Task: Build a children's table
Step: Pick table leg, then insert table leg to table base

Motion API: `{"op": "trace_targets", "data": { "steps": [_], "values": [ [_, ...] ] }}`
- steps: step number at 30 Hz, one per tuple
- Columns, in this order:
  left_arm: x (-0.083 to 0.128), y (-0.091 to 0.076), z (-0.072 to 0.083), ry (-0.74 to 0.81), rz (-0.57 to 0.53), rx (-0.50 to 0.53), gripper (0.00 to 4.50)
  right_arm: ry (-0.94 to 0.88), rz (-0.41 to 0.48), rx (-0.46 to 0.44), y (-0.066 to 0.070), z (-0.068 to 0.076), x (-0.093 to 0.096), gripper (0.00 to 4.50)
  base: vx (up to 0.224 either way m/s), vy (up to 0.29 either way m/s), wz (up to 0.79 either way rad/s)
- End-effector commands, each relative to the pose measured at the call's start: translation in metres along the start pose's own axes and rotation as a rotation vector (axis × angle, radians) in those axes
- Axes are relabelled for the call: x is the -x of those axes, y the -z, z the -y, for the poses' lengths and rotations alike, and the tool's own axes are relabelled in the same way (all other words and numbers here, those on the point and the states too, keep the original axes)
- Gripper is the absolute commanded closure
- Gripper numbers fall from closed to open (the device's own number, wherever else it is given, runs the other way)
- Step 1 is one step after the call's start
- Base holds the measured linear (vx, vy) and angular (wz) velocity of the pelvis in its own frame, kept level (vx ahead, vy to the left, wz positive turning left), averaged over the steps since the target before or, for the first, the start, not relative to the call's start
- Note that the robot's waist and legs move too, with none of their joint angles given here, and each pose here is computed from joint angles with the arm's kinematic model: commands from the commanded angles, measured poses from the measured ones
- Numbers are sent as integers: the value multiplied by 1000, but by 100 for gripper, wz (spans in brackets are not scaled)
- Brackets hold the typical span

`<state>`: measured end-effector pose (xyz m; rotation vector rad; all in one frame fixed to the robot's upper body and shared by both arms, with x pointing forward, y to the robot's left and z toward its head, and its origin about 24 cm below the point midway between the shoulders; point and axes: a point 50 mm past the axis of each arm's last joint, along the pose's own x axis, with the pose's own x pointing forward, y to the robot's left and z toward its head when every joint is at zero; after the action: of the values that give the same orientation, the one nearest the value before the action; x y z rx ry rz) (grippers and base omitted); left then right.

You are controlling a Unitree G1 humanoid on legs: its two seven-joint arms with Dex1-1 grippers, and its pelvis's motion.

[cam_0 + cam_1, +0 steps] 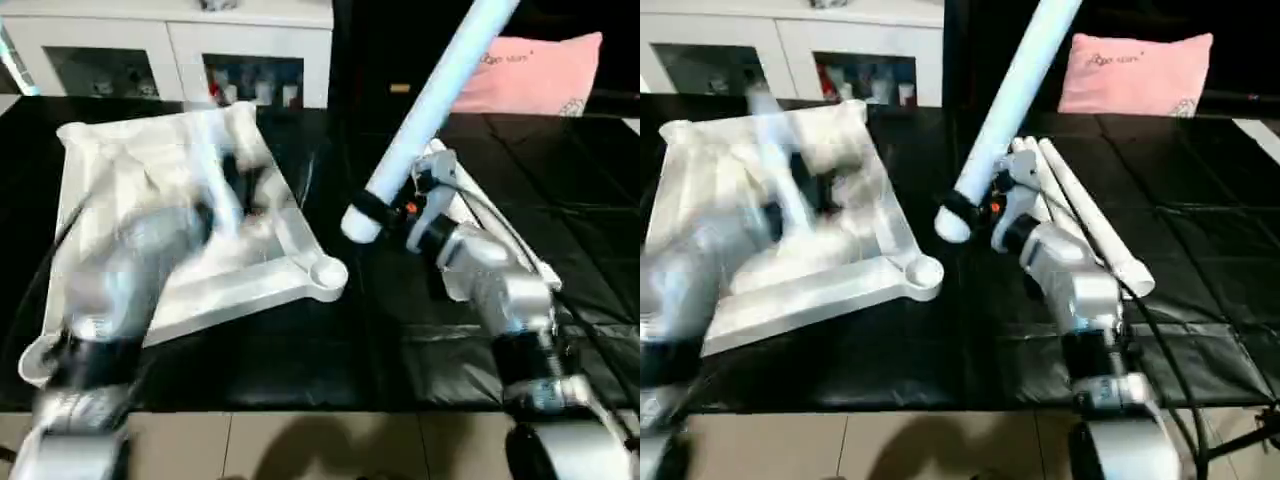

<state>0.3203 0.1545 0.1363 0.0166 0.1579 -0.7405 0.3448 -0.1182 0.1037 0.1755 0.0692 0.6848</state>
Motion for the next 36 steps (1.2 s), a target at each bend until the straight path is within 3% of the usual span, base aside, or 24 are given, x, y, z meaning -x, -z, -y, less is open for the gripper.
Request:
{"op": "trace_targets", "data": {
  "steps": [1,7,11,15,19,27,35,36],
  "values": [
    [1,3,1,30,-36,-118,0,24,6,37,1,-2,4,258,0,0,0],
    [19,29,2,170,-173,-179,0,21,22,-34,11,-10,15,258,0,0,0],
    [28,45,-4,199,-291,-182,0,13,2,-7,17,-12,20,258,0,0,0],
    [29,53,-6,211,-321,-210,0,21,-2,12,17,-11,25,258,0,0,0],
    [26,54,-12,185,-330,-269,41,22,-2,16,16,-10,27,258,0,0,0],
    [22,62,-16,221,-432,-197,116,16,-19,33,17,-11,23,258,0,0,0],
    [19,65,-21,227,-453,-153,169,10,-42,28,21,-14,27,258,0,0,0],
    [19,65,-21,229,-459,-156,195,11,-42,27,21,-14,27,258,0,0,0]
  ]
}}
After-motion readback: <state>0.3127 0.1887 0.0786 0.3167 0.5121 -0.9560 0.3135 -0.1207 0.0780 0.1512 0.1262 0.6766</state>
